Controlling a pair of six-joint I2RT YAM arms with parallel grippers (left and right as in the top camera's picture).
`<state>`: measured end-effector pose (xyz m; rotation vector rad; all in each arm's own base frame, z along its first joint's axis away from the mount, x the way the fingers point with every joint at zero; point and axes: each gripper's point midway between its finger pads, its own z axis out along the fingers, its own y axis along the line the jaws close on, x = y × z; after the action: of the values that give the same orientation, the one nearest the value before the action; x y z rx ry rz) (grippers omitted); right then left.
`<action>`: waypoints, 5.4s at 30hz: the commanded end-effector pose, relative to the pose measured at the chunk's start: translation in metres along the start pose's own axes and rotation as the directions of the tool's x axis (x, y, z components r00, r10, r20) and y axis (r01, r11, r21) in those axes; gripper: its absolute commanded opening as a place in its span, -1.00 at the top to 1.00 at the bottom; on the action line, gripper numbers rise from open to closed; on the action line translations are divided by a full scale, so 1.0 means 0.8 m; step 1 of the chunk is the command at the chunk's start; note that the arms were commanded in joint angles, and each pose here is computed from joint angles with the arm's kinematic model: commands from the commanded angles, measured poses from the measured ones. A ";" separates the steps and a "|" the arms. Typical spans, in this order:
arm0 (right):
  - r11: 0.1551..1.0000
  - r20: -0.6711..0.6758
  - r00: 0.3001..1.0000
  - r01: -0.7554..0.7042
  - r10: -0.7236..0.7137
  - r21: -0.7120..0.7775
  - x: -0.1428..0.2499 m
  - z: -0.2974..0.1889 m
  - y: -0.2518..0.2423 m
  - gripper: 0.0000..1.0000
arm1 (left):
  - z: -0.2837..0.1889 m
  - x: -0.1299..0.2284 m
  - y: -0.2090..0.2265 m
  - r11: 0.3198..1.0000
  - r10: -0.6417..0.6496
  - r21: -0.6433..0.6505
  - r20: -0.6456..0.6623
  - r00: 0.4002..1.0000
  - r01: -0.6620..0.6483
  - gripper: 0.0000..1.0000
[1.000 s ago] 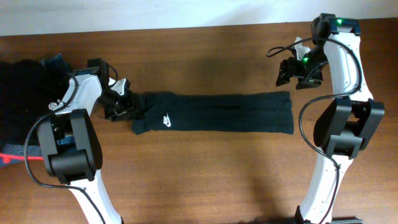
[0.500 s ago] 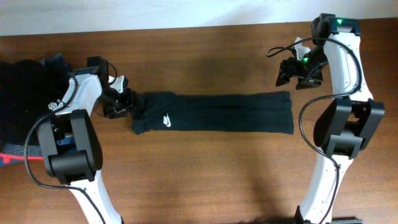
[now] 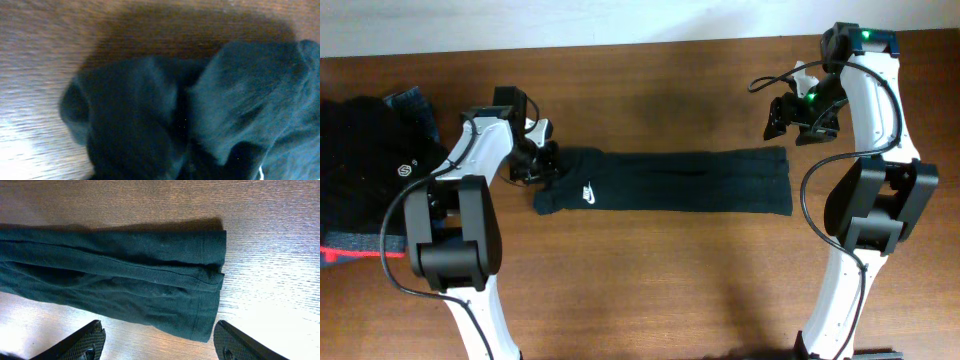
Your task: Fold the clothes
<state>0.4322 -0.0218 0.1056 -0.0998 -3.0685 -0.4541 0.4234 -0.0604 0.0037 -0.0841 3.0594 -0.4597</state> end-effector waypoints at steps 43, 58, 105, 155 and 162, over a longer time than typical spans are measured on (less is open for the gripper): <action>1.000 -0.021 1.000 0.003 -0.003 0.006 0.014 -0.015 0.003 -0.49 | -0.131 -0.012 -0.053 0.888 0.226 -0.429 0.098 0.969 -0.164 1.00; 1.000 -0.042 0.999 -0.002 0.002 0.004 0.021 -0.015 0.004 -0.49 | -0.067 0.015 -0.143 0.880 0.352 -0.351 0.028 0.935 -0.321 0.75; 0.944 -0.139 0.986 0.040 -0.090 -0.328 0.053 0.106 0.074 -0.67 | -0.068 -0.047 -0.099 0.944 0.239 -0.267 0.143 0.961 -0.195 0.66; 0.952 -0.177 0.954 -0.269 0.242 -0.149 0.053 0.185 0.103 -0.14 | -0.071 -0.039 -0.082 0.946 0.208 -0.274 0.112 0.972 -0.171 0.65; 0.947 -0.157 0.952 -0.286 0.263 -0.147 0.045 0.186 0.102 0.29 | -0.071 -0.039 -0.082 0.946 0.209 -0.274 0.112 0.972 -0.171 0.65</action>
<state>0.4019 0.1116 0.0069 -0.4565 -2.7936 -0.7910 0.4530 -0.1022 0.0812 0.1615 2.9266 -0.0222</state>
